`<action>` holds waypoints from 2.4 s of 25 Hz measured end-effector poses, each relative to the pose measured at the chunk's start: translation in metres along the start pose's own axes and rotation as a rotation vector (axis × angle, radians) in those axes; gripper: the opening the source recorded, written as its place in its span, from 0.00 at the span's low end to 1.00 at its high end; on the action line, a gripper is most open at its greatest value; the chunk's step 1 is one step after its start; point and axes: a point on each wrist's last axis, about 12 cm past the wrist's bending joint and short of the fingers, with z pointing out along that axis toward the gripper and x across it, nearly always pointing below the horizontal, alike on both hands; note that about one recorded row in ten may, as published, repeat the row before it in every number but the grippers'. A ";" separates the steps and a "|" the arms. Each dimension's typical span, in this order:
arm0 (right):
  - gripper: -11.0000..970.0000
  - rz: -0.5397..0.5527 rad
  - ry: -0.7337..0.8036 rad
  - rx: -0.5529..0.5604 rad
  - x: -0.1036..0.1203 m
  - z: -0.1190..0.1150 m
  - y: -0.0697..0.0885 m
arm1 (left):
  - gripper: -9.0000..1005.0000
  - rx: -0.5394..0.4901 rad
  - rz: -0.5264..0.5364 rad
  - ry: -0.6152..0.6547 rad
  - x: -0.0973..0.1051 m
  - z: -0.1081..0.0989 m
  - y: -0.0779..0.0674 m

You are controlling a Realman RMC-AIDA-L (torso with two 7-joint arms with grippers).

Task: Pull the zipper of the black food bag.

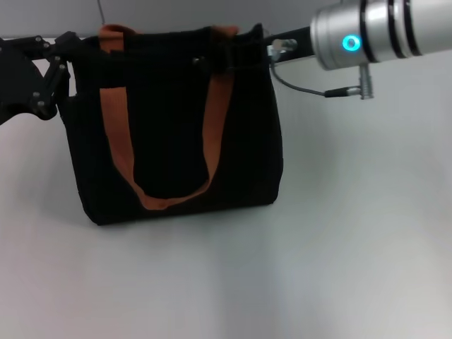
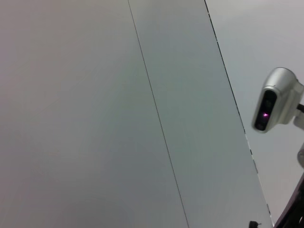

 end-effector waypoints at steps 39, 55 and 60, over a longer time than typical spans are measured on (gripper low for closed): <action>0.59 -0.562 -0.543 -0.536 0.151 -0.102 -0.033 | 0.06 -0.024 -0.122 0.055 0.006 -0.007 0.002; 0.85 -0.646 -0.393 -0.457 0.202 -0.091 -0.038 | 0.06 -0.005 -0.242 0.144 0.011 -0.009 0.006; 0.85 -0.652 -0.392 -0.456 0.200 -0.090 -0.038 | 0.17 0.067 -0.301 0.233 0.003 -0.018 0.015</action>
